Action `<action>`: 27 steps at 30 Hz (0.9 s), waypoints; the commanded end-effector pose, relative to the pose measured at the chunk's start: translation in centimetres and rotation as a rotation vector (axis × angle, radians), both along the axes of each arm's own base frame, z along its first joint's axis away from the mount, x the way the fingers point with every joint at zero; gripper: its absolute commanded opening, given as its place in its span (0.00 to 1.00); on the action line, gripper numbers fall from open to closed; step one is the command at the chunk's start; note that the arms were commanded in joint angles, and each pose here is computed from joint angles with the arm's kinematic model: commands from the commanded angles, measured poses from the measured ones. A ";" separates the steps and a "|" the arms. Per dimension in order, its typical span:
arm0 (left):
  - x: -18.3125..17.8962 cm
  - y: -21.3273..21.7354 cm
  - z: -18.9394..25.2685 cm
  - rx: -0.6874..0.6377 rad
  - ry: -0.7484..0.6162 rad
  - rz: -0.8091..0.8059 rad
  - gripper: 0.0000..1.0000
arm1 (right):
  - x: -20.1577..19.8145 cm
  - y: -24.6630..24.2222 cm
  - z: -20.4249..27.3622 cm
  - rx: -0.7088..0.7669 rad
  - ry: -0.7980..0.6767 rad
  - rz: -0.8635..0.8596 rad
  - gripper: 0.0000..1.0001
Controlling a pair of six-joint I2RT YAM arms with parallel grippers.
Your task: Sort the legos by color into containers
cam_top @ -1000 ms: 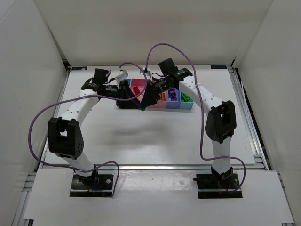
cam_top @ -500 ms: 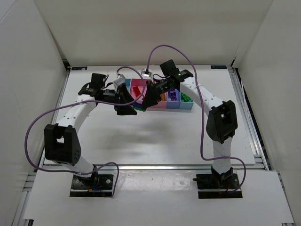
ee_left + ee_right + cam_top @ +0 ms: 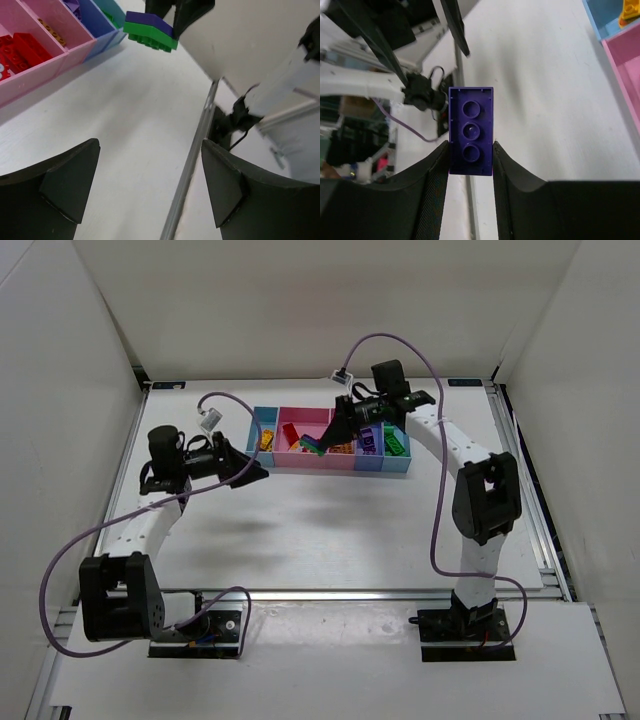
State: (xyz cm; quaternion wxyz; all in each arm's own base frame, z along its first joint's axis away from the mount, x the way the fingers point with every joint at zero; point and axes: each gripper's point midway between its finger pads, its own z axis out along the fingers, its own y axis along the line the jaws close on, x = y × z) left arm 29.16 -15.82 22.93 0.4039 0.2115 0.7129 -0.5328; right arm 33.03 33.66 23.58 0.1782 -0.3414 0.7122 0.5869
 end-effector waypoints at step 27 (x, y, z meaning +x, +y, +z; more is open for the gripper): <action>7.3 -0.1 9.7 -0.351 0.041 0.241 0.76 | 2.7 7.1 10.2 0.165 0.272 -0.239 0.00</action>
